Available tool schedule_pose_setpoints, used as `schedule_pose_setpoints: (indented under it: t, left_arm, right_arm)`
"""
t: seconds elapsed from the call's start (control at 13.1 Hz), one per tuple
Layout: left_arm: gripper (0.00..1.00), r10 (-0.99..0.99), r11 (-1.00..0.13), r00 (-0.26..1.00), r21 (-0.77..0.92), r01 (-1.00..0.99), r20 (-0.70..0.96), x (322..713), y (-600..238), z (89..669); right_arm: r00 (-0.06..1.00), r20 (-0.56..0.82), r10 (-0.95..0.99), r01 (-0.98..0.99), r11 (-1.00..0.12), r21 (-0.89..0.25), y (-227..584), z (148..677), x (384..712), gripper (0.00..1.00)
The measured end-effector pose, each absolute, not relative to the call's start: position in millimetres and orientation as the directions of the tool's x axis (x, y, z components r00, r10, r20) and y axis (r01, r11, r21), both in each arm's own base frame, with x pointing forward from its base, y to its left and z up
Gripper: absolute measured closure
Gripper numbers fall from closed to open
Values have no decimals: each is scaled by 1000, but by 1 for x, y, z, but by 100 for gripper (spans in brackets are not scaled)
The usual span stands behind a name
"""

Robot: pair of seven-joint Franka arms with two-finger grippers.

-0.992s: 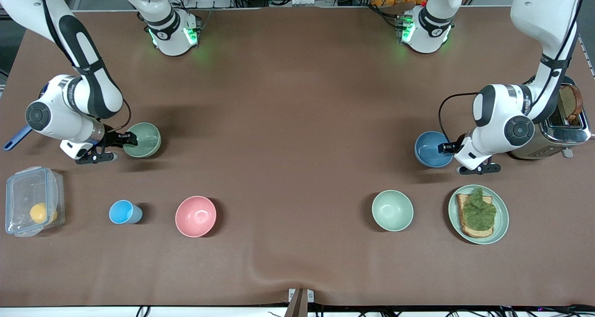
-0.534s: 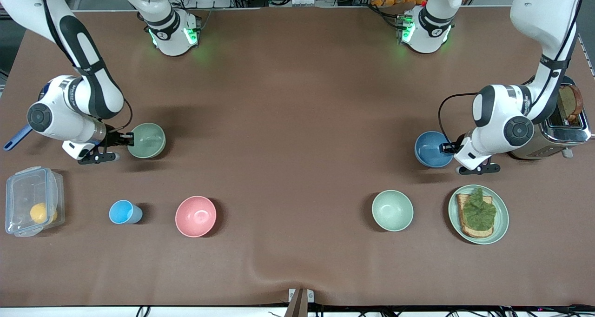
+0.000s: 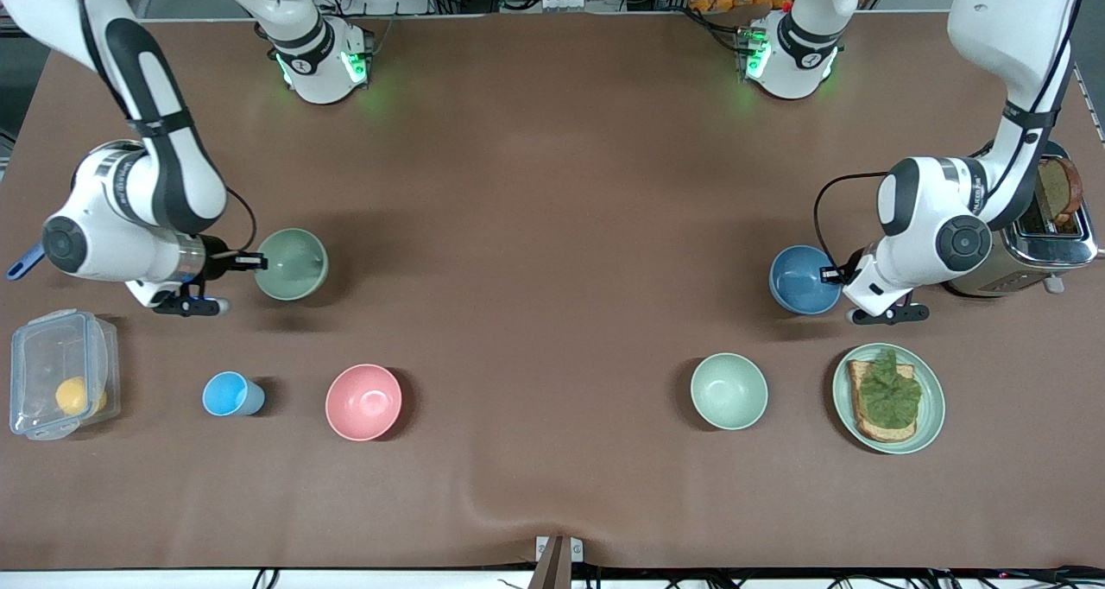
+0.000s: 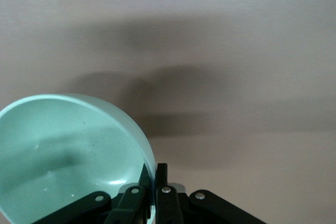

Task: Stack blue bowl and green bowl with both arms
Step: 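Grasp the green bowl with the right gripper while the left gripper grasps the blue bowl, then carry the green bowl to the table middle with the right gripper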

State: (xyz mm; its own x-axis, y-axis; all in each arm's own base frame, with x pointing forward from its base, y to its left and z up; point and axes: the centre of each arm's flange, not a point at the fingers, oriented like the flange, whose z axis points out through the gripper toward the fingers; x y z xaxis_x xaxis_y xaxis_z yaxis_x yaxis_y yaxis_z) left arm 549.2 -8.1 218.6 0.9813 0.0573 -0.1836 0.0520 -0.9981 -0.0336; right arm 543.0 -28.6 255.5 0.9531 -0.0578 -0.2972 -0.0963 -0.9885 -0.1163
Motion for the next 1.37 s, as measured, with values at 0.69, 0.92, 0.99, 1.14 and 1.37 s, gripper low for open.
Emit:
schedule_pose_setpoints:
  t: [0.69, 0.92, 0.99, 1.14, 1.37]
  left_arm:
    - [95, 54, -998, 992, -30, 51, -114, 568, -6, 246]
    - [95, 47, -999, 995, -30, 44, -86, 577, -9, 271]
    - [95, 43, -999, 995, -31, 41, -86, 580, -11, 280]
    - [95, 40, -999, 995, -33, 37, -86, 589, -14, 297]
    - [95, 12, -999, 996, -30, 9, -88, 600, -21, 320]
  right_arm:
    - [886, -330, -325, -378, -919, -110, 154, 291, 531, 96]
    - [863, -291, -413, -461, -879, -118, 214, 296, 522, 96]
    - [854, -267, -446, -489, -864, -121, 240, 298, 516, 96]
    - [837, -227, -497, -533, -835, -136, 296, 299, 497, 96]
    - [811, -216, -544, -576, -806, -138, 367, 291, 470, 96]
